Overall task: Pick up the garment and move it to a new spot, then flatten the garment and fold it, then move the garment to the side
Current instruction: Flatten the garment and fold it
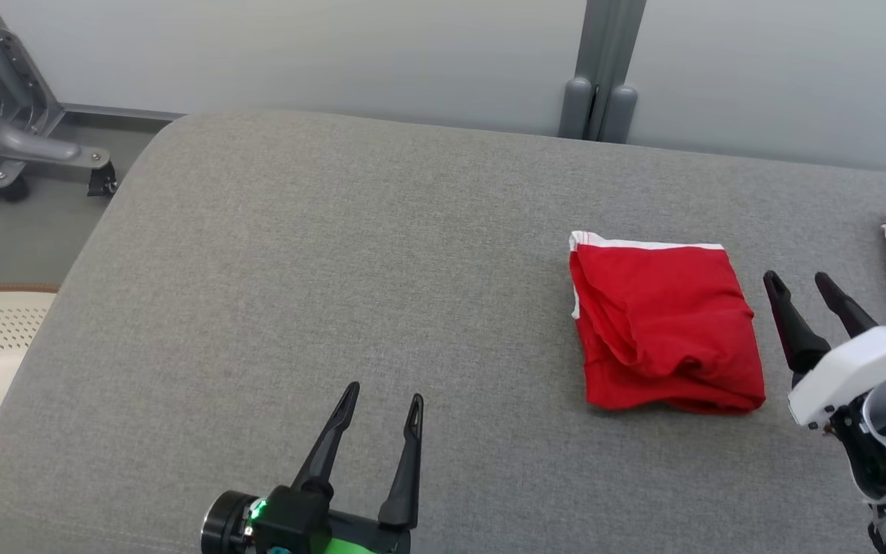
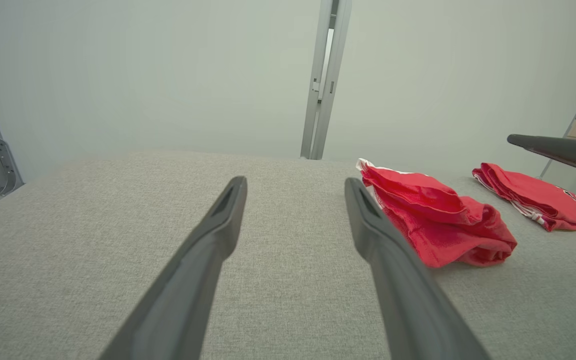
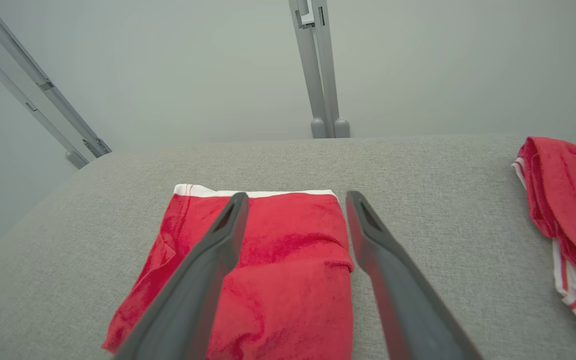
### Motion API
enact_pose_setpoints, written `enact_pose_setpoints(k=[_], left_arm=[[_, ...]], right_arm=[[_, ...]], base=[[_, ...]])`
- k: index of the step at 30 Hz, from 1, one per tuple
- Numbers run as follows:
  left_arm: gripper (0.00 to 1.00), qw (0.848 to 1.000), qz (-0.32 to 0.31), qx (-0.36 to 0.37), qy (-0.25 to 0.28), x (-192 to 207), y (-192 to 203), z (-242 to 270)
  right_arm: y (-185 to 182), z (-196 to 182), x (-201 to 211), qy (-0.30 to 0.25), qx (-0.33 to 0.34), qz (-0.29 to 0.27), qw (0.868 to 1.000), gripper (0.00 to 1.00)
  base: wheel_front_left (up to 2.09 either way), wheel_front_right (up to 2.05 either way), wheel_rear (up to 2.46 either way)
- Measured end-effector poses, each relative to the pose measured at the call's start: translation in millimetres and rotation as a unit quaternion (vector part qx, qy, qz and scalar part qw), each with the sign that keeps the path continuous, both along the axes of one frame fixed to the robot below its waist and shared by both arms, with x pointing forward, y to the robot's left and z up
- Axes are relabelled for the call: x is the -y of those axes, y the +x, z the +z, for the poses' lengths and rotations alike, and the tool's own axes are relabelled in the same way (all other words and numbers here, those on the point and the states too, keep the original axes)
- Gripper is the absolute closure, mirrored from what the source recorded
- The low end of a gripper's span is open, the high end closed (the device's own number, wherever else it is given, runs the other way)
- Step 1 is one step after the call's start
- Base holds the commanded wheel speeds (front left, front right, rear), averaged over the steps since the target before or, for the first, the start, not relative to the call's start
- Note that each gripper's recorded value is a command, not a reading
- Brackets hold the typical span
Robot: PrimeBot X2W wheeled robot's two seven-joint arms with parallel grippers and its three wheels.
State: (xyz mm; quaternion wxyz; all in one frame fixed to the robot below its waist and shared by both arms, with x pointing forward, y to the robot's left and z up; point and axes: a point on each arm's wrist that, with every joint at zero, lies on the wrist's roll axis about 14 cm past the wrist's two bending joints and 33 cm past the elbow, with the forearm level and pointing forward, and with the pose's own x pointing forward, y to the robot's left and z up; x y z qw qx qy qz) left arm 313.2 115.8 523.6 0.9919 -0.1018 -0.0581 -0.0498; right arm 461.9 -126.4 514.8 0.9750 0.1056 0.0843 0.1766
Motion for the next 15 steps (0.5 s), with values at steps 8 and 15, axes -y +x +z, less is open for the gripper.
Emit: enact_pose_setpoints(k=[8, 15], left_arm=[[0.00, 1.000, -0.019, 0.004, 0.003, 10, 1, 1], [0.00, 1.000, -0.027, 0.008, 0.007, 12, -3, 2]], right_arm=[[-28, -12, 21, -0.011, 0.016, -0.022, 1.000, 1.00], [-14, -19, -11, -0.020, 0.006, 0.014, 1.000, 1.00]], base=[[0.00, 0.00, 0.00], [0.00, 0.00, 0.00]])
